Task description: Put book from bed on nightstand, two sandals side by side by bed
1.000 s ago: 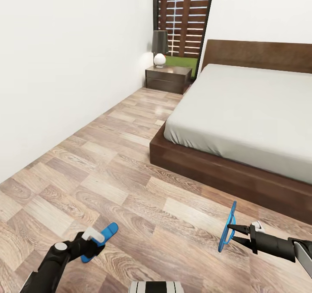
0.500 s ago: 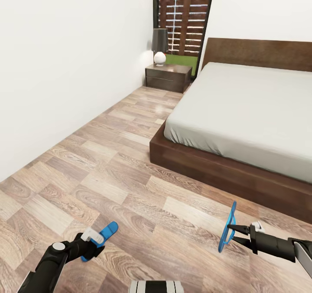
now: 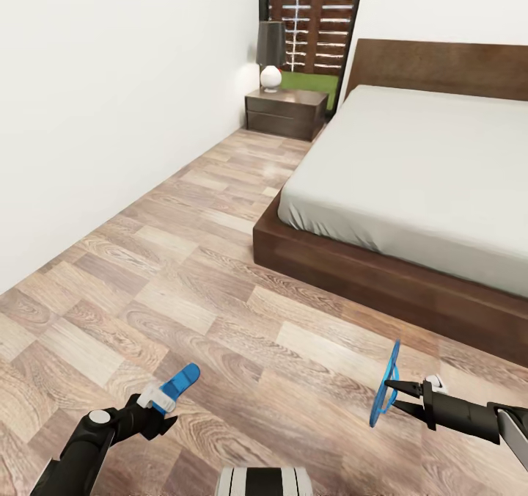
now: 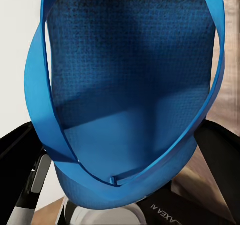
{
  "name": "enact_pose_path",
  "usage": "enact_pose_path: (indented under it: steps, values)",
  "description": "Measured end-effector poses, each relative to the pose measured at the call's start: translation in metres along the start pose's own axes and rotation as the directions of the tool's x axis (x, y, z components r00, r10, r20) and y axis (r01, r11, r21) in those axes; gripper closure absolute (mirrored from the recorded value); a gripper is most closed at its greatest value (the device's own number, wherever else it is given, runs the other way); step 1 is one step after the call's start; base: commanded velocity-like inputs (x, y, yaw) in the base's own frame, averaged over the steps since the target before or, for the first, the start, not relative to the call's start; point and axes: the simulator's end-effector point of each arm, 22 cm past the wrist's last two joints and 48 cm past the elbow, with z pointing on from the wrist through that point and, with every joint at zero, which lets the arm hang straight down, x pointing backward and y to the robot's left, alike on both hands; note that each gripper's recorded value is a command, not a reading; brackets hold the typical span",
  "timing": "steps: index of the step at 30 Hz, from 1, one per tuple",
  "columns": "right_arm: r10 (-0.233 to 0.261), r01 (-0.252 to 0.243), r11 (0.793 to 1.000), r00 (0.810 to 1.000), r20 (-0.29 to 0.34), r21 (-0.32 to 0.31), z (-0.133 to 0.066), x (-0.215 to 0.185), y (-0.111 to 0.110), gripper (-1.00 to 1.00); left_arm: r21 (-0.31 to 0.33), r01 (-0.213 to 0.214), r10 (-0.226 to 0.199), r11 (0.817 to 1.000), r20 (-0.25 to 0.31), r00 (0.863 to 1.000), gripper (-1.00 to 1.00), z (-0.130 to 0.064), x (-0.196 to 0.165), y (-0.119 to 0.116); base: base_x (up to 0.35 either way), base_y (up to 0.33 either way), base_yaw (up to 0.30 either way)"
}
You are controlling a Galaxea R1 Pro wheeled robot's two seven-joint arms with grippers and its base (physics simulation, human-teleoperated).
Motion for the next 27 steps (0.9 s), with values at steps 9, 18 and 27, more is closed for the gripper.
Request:
enact_pose_path:
  steps: [9, 18, 27]
  values:
    - [0.02, -0.02, 1.0, 1.0, -0.008, 0.011, 0.0036, 0.002, -0.0107, 1.0, 0.004, 0.002, -0.002, 1.0, -0.015, 1.0, -1.0, 0.006, 0.007, -0.0006, 0.0, 0.0, 0.0]
    - [0.02, -0.02, 1.0, 1.0, -0.008, 0.011, 0.0036, 0.002, -0.0107, 1.0, -0.004, -0.002, 0.002, 1.0, -0.004, 1.0, -1.0, 0.0039, 0.0015, 0.0025, 0.054, 0.075, 0.0]
    - [0.02, -0.02, 1.0, 1.0, -0.008, 0.012, 0.0035, 0.0021, -0.0107, 1.0, -0.004, -0.001, 0.001, 1.0, -0.002, 1.0, -1.0, 0.0038, 0.001, 0.0021, 0.11, 0.071, 0.0]
